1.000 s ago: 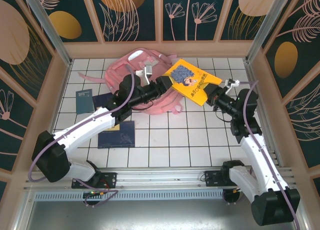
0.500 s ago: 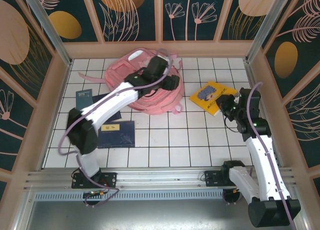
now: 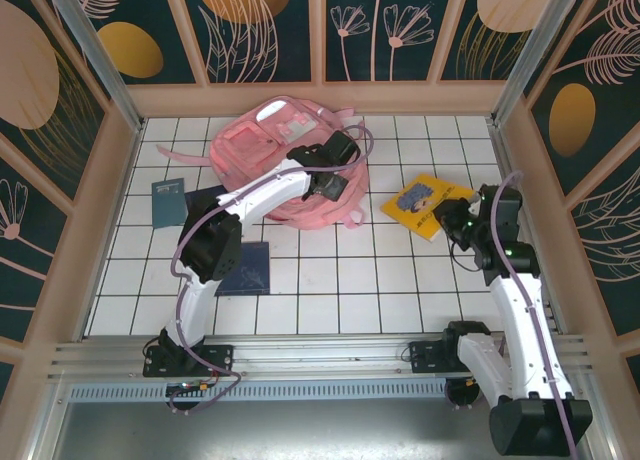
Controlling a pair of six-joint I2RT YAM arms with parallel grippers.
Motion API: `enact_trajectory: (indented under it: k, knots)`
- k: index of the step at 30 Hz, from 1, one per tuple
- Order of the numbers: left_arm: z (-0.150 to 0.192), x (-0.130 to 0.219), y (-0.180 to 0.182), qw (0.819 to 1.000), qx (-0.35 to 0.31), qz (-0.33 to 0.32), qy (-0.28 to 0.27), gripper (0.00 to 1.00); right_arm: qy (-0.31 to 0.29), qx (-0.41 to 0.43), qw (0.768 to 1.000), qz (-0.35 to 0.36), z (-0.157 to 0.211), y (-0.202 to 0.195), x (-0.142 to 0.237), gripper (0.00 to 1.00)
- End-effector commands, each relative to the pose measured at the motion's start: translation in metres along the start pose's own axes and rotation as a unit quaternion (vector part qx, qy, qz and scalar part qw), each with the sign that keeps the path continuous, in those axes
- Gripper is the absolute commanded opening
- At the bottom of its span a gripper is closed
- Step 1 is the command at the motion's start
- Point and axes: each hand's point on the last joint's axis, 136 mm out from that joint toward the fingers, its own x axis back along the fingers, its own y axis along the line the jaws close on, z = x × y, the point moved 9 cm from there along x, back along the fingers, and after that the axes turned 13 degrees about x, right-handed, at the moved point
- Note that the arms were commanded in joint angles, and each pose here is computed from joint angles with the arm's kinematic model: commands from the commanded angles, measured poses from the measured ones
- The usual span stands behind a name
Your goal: Pack the student bag
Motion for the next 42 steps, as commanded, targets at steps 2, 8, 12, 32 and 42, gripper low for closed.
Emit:
enact_trajectory:
  k: [2, 8, 12, 32, 42]
  knots:
    - [0.000, -0.008, 0.005, 0.999, -0.015, -0.035, 0.002, 0.72, -0.020, 0.019, 0.998, -0.051, -0.004, 0.008, 0.002, 0.00]
    - [-0.001, -0.017, 0.007, 0.999, -0.008, -0.034, 0.003, 0.66, -0.005, 0.010, 0.998, -0.061, 0.002, 0.004, -0.004, 0.00]
    - [0.002, -0.029, 0.008, 0.999, -0.008, -0.034, 0.013, 0.50, 0.001, 0.006, 0.998, -0.065, 0.005, 0.003, -0.006, 0.00]
    - [-0.070, 0.107, 0.057, 0.982, 0.060, 0.121, -0.129, 0.00, -0.008, 0.031, 0.992, -0.125, -0.007, 0.022, -0.001, 0.00]
    - [-0.089, 0.148, 0.111, 0.948, 0.113, 0.263, -0.139, 0.00, 0.034, 0.087, 0.964, -0.250, -0.005, 0.073, -0.022, 0.00]
